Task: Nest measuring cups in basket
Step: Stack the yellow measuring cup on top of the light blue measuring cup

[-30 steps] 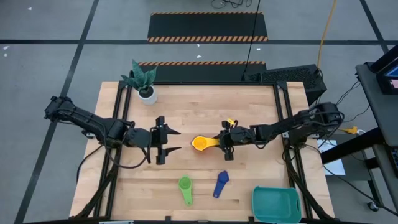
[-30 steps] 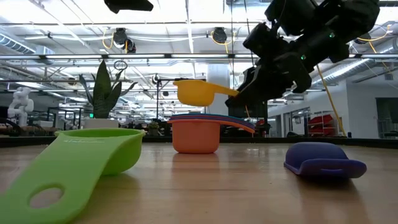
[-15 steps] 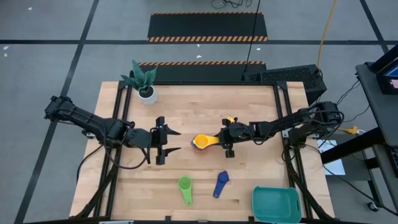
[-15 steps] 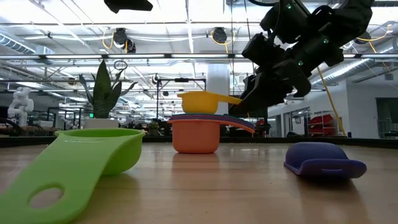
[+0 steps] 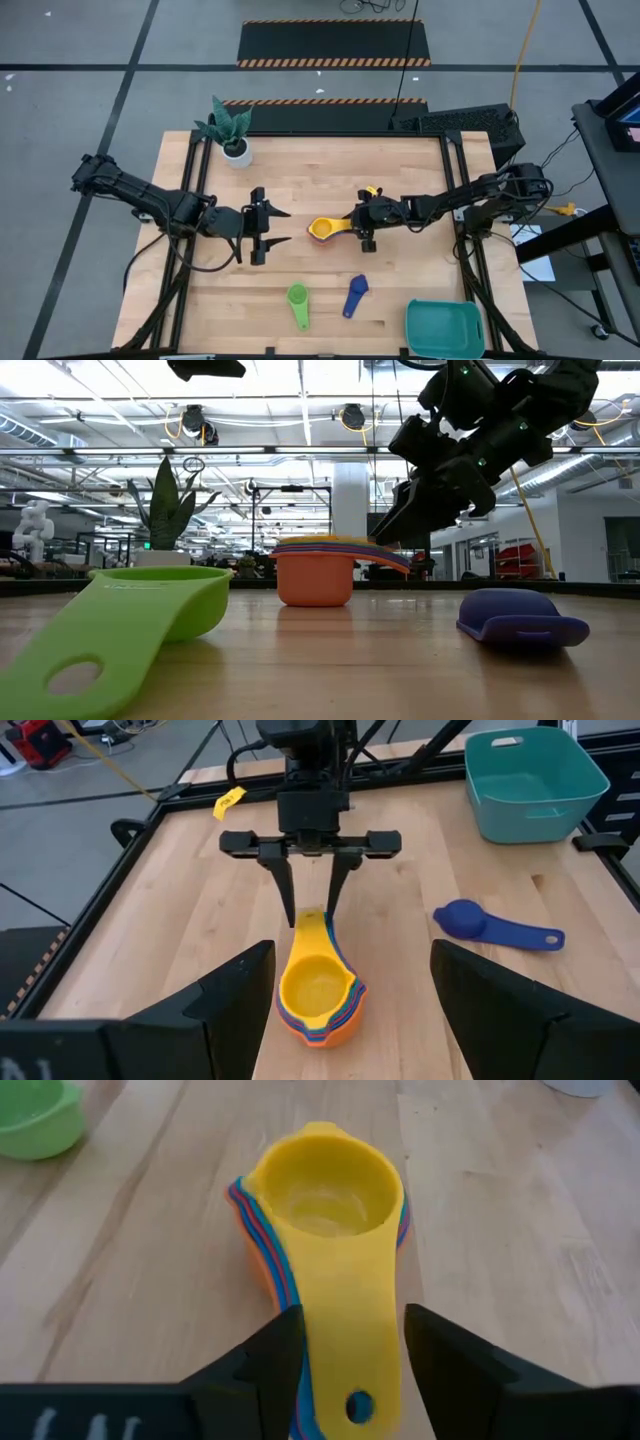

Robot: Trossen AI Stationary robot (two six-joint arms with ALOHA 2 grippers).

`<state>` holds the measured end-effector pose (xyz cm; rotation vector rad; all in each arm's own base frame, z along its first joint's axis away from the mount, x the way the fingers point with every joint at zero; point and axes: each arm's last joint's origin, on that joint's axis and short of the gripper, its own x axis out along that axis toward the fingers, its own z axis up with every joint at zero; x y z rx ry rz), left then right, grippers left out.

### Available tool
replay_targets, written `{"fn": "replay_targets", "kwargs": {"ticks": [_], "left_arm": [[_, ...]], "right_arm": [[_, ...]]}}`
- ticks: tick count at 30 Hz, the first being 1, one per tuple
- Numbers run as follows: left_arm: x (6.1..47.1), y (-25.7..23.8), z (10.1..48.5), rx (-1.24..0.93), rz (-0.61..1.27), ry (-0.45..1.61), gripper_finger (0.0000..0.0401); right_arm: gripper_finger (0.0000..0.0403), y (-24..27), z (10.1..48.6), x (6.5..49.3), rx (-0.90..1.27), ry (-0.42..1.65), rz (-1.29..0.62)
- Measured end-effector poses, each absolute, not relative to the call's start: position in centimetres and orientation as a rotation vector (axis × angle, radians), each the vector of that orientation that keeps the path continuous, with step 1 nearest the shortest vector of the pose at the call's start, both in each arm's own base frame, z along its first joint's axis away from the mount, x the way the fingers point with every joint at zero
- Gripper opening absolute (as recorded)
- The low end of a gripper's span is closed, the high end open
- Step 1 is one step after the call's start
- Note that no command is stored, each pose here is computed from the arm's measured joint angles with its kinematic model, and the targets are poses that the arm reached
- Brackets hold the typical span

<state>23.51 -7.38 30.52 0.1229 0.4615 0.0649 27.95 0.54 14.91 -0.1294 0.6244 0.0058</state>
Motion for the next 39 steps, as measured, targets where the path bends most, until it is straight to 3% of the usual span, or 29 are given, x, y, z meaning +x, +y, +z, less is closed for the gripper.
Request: {"fn": "replay_targets", "kwargs": {"ticks": [25,31,39], "left_arm": [[23.5,-7.4,30.5,0.097,0.070,0.462,0.0271],[23.6,-7.6,30.8,0.086,0.062,0.432,0.0271],[23.7,-7.7,31.0,0.075,0.052,0.406,0.0271]], "right_arm": [[0.0198,3.2,16.7,27.3,-0.018,0.558,0.048],[0.0200,3.6,17.4,26.8,-0.073,0.542,-0.110],[0.0288,3.3,16.9,26.8,-0.063,0.582,-0.091]]}}
